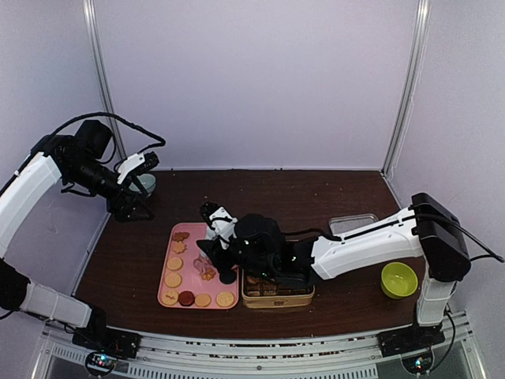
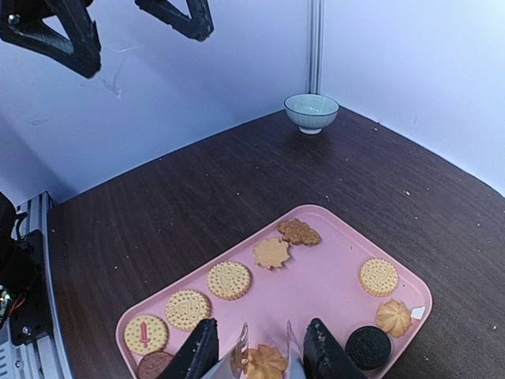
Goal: Pack the cookies
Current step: Pick up the fake cookies from the plate.
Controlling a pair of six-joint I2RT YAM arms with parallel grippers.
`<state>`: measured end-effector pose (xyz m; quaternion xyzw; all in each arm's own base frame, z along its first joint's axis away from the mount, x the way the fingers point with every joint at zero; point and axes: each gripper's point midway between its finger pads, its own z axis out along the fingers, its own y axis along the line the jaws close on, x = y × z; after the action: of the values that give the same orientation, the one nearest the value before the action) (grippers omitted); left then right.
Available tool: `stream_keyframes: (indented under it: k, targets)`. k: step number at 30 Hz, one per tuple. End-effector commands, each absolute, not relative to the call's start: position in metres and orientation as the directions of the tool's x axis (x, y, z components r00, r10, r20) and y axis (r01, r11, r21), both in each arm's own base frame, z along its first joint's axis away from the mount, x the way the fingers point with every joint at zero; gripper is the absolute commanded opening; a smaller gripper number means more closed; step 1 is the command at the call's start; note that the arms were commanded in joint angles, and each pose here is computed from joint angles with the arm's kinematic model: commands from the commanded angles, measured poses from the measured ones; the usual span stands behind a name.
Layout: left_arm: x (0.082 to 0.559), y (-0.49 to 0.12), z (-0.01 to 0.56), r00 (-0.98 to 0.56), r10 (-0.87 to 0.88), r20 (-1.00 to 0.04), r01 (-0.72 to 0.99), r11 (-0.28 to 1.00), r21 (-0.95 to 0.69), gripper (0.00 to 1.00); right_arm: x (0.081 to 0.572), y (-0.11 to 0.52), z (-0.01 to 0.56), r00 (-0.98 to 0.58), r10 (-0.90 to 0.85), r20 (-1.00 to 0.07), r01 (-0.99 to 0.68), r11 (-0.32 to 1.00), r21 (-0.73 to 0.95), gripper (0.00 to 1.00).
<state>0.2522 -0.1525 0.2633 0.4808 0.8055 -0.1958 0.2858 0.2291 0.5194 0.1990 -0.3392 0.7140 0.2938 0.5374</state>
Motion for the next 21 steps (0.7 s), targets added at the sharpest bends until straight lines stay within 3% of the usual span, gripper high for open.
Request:
stream_keyframes:
  k: [1,12,21]
  targets:
    - [0.258,-0.148,0.27,-0.36,0.646,-0.673,0.873,0.488,0.002,0.91,0.235,0.526,0.222,-0.157,-0.088,-0.984,-0.772,0.632,0.067,0.37]
    - [0.258,-0.151,0.272,-0.369,0.633,-0.681,0.872,0.49,-0.017,0.93,0.232,0.527,0.201,-0.195,-0.113,-0.974,-0.767,0.636,0.08,0.41]
    - [0.258,-0.152,0.274,-0.375,0.62,-0.689,0.87,0.491,-0.032,0.98,0.229,0.522,0.216,-0.204,-0.047,-0.978,-0.769,0.626,0.131,0.42]
